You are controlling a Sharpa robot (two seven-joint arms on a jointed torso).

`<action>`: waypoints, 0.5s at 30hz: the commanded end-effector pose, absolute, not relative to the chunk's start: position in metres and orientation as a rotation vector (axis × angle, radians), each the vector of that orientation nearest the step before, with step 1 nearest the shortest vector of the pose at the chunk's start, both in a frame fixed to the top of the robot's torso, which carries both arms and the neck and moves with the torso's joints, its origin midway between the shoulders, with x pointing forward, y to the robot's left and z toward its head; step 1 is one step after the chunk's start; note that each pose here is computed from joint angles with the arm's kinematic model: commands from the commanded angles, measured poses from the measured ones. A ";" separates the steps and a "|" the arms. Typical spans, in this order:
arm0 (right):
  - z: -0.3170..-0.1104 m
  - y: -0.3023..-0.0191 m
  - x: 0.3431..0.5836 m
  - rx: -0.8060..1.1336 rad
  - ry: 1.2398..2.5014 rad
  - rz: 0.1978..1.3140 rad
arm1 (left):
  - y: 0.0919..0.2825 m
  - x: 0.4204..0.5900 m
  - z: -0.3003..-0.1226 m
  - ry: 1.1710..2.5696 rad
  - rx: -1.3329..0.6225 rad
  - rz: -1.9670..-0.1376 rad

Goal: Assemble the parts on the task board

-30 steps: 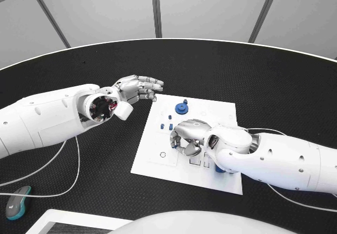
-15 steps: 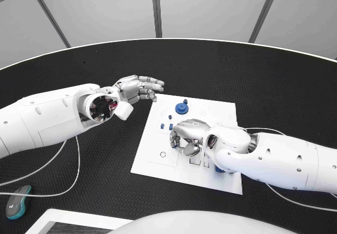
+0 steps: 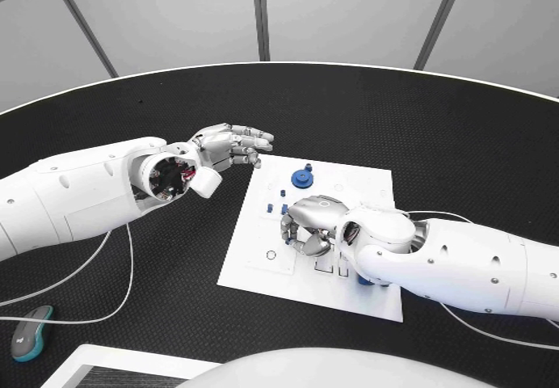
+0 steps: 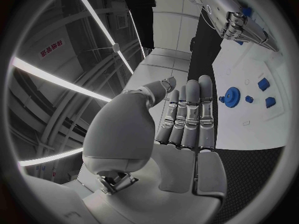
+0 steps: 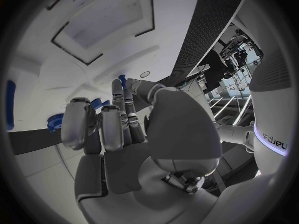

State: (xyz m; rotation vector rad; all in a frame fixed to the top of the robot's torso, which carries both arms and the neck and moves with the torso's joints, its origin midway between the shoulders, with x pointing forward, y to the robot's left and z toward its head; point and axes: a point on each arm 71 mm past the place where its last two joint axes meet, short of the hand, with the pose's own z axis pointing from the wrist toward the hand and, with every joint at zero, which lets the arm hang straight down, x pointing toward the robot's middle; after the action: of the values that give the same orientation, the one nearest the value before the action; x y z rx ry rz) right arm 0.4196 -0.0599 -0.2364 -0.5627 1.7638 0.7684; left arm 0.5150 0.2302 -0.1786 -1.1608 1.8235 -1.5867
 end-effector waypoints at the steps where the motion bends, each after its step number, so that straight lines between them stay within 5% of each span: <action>1: -0.236 -0.060 0.420 -0.558 1.760 0.767 | 0.230 0.515 -0.179 1.825 -1.161 -1.586; 15: -0.240 -0.059 0.421 -0.569 1.802 0.757 | 0.230 0.515 -0.179 1.831 -1.161 -1.585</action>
State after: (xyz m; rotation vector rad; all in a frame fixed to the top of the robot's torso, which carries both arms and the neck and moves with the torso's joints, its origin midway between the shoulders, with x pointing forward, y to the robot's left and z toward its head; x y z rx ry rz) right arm 0.4211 -0.0590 -0.2394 -0.5677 1.7982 0.7569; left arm 0.5147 0.2303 -0.1785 -1.1611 1.8313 -1.5859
